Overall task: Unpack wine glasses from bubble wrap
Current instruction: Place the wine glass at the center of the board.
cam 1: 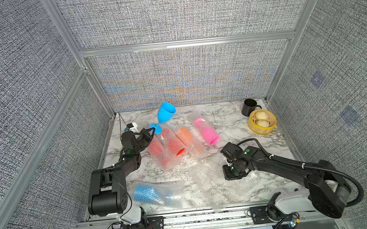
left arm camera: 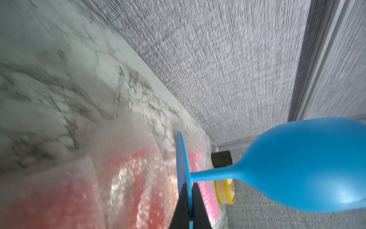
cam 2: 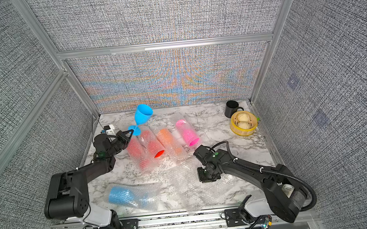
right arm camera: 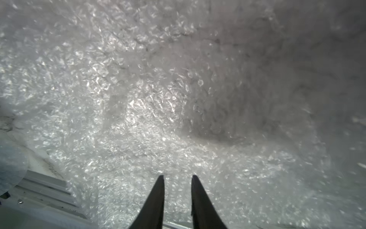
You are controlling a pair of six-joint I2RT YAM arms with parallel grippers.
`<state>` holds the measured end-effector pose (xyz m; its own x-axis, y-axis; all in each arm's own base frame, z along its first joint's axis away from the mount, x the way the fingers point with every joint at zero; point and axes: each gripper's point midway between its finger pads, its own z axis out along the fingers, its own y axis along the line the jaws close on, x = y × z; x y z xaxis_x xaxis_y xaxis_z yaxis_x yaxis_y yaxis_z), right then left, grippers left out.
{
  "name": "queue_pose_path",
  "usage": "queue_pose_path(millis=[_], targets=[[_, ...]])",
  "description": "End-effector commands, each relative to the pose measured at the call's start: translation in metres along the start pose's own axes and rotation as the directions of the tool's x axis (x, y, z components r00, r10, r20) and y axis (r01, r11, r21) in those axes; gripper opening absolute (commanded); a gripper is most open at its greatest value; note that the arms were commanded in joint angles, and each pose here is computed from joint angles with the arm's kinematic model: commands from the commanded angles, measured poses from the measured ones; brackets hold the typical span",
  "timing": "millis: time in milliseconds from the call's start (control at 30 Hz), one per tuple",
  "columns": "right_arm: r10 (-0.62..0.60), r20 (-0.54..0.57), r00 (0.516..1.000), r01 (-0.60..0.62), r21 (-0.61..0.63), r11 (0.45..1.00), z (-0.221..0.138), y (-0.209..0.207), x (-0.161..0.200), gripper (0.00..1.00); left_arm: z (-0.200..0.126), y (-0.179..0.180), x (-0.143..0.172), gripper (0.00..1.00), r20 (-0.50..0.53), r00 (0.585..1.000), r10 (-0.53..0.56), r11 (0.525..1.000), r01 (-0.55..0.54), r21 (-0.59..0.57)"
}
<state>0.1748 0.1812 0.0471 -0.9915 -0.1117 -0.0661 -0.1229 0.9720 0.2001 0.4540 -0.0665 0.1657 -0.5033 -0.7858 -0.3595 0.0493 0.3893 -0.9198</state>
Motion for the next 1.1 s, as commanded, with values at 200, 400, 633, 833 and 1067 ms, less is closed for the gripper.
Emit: queue_pose_path(millis=[200,400,633,833,1067], targets=[[0.001,0.004,1.0,-0.001,0.033,0.999,0.017,0.001,-0.01,0.26,0.011,0.047,-0.104,0.0,0.237,0.956,-0.175,0.978,0.14,0.157],[-0.026,0.008,1.0,0.025,0.061,0.998,0.017,0.0,-0.018,0.25,0.034,0.076,-0.114,0.0,0.19,0.979,-0.074,0.996,0.08,-0.023],[-0.035,0.0,0.999,0.035,0.072,0.997,0.02,0.001,-0.026,0.25,0.065,0.111,-0.114,0.0,0.097,0.991,-0.096,0.989,0.106,-0.105],[-0.03,-0.004,1.0,0.031,0.077,0.997,0.024,-0.002,-0.029,0.25,0.081,0.13,-0.101,0.0,0.017,0.99,-0.139,0.982,0.14,-0.126],[-0.03,-0.014,0.999,0.031,0.083,0.996,0.029,-0.002,-0.032,0.25,0.086,0.158,-0.085,0.0,-0.025,0.981,-0.194,0.965,0.187,-0.185]])
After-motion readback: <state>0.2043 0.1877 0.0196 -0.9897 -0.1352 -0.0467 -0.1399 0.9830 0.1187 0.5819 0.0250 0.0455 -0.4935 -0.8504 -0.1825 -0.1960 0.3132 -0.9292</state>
